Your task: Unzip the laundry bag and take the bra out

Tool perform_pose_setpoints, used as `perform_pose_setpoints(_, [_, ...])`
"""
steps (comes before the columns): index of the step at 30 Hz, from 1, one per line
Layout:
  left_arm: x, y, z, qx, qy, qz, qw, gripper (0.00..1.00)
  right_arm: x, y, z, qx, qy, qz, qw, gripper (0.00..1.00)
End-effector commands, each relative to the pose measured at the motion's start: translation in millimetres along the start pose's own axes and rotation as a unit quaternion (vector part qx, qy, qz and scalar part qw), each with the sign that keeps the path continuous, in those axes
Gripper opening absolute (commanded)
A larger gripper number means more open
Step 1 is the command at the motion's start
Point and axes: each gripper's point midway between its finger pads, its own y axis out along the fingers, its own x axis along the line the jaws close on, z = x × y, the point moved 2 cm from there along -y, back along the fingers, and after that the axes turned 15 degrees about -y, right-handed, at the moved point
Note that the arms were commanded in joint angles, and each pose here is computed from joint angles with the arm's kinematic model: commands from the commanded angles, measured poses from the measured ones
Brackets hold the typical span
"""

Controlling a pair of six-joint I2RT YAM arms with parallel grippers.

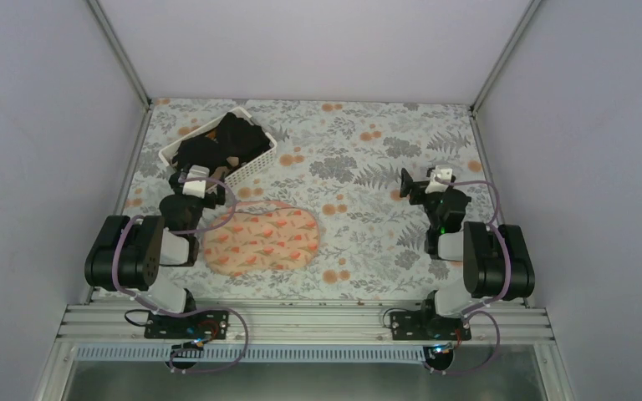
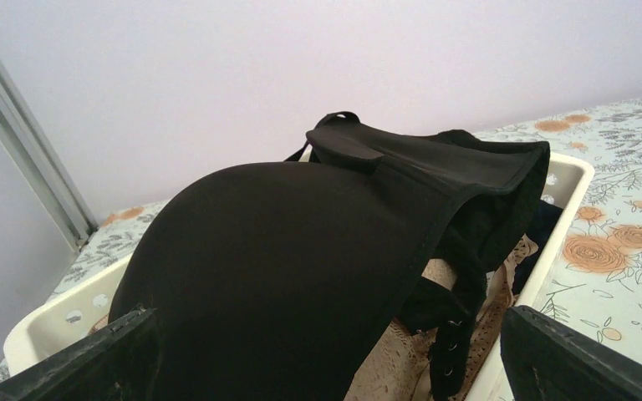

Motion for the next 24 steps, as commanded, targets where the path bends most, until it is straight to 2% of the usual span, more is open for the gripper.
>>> perform_pose_setpoints(1, [0, -1, -6, -0.013, -0.002, 0.001, 1.000, 1.00, 0, 1, -11, -0.018, -0.013, -0.001, 1.000, 1.00])
perform_pose_setpoints(7, [0, -1, -7, -0.015, -0.002, 0.001, 1.000, 1.00, -22, 38, -46, 0.067, 0.034, -0.004, 0.997, 1.00])
perform_pose_setpoints(9, [2, -3, -10, -0.021, -0.003, -0.005, 1.000, 1.00, -22, 42, -62, 0.080, 0.043, -0.021, 0.996, 1.00])
perform_pose_setpoints(12, [13, 0, -29, -0.022, -0.024, -0.039, 0.999, 1.00, -15, 35, -94, 0.060, 0.049, -0.060, 0.995, 1.00])
perform_pose_setpoints(15, [23, 10, -34, 0.021, -0.042, -0.041, 0.998, 1.00, -8, 22, -120, 0.033, 0.062, -0.087, 0.994, 0.99])
perform_pose_setpoints(18, [27, 16, -44, 0.054, -0.026, -0.040, 0.997, 1.00, -1, 11, -138, 0.025, 0.091, -0.107, 0.990, 0.93])
perform_pose_setpoints(21, [27, 18, -52, 0.099, -0.013, -0.034, 0.994, 1.00, 22, 9, -143, 0.049, 0.113, -0.144, 0.982, 0.85])
perform_pose_setpoints(24, [25, 17, -64, 0.150, -0.005, -0.015, 0.989, 1.00, 70, 6, -141, 0.094, 0.093, -0.201, 0.971, 0.84])
